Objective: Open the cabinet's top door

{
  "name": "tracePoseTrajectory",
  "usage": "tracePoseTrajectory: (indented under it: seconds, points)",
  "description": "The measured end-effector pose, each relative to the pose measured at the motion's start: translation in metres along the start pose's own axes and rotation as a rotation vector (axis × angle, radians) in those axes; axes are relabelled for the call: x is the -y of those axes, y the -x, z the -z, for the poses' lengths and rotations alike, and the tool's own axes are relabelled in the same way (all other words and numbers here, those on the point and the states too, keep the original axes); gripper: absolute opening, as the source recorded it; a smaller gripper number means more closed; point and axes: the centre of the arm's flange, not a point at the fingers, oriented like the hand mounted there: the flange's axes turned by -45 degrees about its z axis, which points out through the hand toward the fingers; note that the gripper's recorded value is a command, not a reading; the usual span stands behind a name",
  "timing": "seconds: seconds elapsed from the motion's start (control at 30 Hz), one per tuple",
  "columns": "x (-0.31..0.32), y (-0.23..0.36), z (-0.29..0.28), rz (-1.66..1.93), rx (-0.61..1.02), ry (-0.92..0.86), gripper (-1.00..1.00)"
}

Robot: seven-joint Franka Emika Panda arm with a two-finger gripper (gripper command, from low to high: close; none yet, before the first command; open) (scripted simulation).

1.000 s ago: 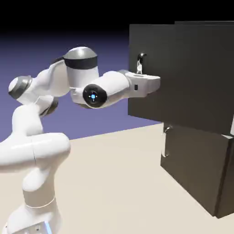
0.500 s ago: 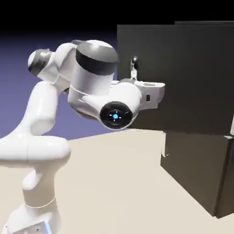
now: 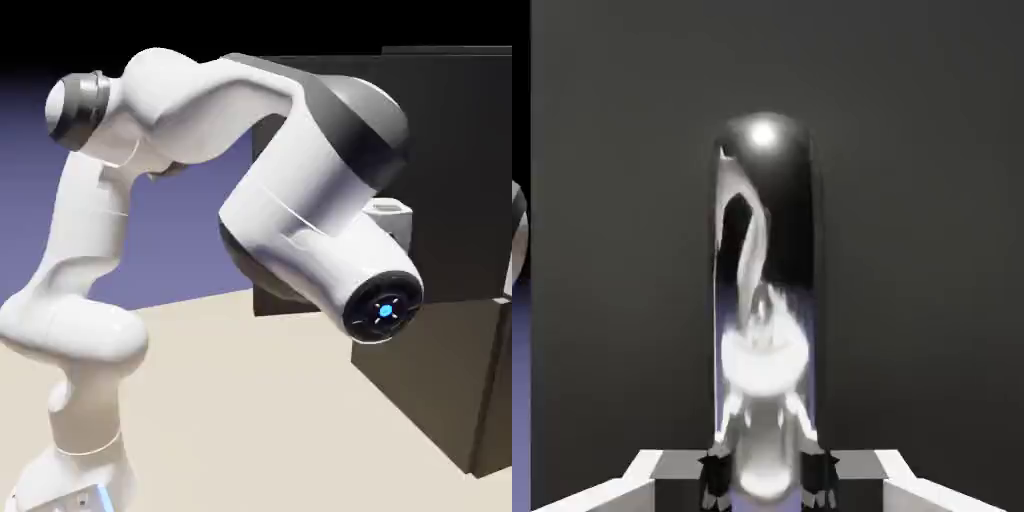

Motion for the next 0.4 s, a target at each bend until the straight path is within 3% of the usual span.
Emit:
tracePoseTrajectory:
  seconds: [0.4]
  points:
    - [-0.019, 0.001, 0.037, 0.0, 0.0, -0.111, -1.0]
